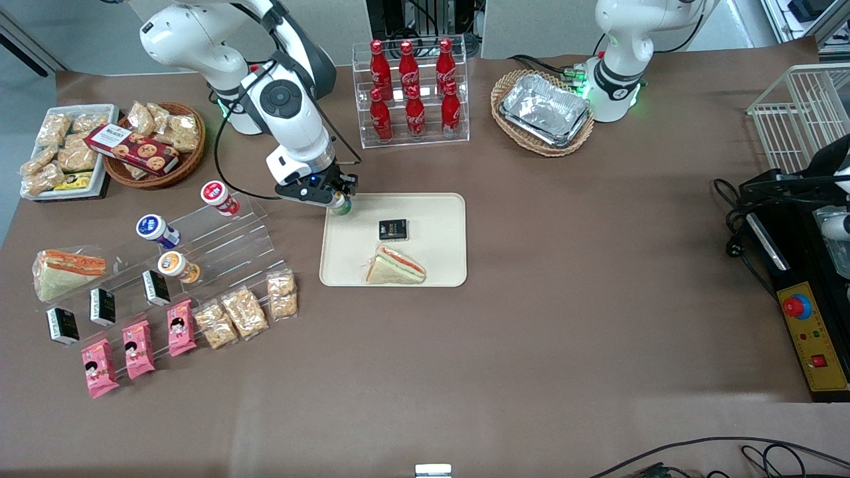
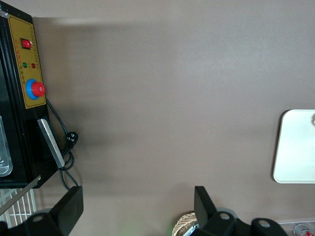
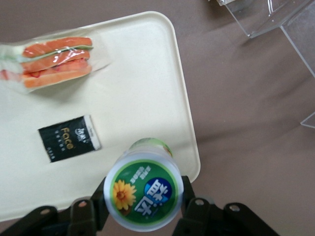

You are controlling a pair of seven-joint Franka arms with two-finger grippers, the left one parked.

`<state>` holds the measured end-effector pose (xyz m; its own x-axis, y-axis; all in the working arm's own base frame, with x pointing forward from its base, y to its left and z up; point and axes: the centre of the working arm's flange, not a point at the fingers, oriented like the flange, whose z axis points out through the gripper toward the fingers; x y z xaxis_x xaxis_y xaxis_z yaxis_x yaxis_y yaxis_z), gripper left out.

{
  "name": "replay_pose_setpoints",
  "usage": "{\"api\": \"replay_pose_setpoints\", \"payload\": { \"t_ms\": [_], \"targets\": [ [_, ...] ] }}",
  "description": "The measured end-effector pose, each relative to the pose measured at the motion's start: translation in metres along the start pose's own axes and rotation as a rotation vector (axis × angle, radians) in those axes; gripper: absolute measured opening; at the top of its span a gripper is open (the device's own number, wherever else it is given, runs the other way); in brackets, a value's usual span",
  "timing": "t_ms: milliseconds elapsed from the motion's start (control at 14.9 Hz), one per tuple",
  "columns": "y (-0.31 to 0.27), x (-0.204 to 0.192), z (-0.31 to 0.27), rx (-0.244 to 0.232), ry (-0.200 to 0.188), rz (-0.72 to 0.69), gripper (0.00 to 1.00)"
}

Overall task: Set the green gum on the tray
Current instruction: 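Carry the green gum bottle over the cream tray's edge, then lower the bottle onto the tray and open the right gripper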

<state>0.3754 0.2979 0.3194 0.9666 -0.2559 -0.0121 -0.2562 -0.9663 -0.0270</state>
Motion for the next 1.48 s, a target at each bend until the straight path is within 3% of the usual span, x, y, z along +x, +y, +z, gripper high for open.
{"api": "replay_pose_setpoints", "payload": {
  "t_ms": [268,1074,1409,1477],
  "targets": [
    [0.013,-0.008,0.037,0.004,0.023,-0.014,0.59],
    [0.001,-0.043,0.091,-0.001,0.024,-0.025,0.59],
    [0.003,-0.041,0.092,-0.002,0.024,-0.016,0.99],
    [0.003,-0.040,0.092,-0.002,0.024,-0.014,1.00]
  ]
}}
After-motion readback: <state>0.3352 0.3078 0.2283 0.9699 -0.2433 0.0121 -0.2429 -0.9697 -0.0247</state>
